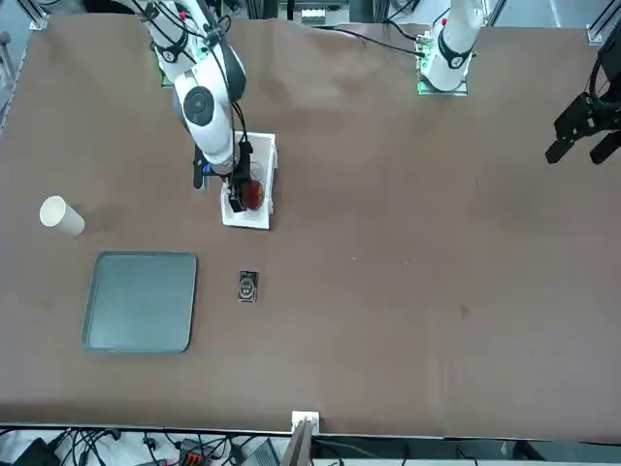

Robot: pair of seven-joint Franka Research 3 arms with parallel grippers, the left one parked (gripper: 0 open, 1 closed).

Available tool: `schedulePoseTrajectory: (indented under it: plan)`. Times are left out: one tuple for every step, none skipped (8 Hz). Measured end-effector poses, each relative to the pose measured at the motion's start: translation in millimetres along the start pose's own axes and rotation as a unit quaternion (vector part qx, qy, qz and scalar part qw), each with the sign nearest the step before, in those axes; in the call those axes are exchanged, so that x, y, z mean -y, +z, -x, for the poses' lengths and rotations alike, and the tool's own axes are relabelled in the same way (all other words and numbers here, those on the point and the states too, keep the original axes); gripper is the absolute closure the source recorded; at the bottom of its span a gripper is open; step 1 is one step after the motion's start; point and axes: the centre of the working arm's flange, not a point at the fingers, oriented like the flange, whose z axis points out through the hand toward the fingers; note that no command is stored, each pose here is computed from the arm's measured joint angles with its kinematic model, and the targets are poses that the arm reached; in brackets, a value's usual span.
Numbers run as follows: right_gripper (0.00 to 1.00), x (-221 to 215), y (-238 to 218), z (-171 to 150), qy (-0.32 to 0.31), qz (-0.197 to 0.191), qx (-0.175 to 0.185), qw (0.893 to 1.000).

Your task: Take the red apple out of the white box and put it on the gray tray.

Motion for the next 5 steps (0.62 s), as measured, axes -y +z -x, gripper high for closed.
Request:
schedulePoseTrajectory:
  plan:
    - [0.00,-1.7,7.7,0.5,-0.001,0.007,-0.002,1.000]
    - [0.00,-2.5,12.6,0.1,-0.001,0.011,-0.004,1.000]
    - [0.00,-2.8,14.8,-0.1,-0.001,0.013,-0.005,1.000]
    - [0.00,-2.8,15.2,-0.3,0.000,0.013,-0.005,1.000]
    - [0.00,-2.7,15.6,-0.7,0.008,0.014,-0.005,1.000]
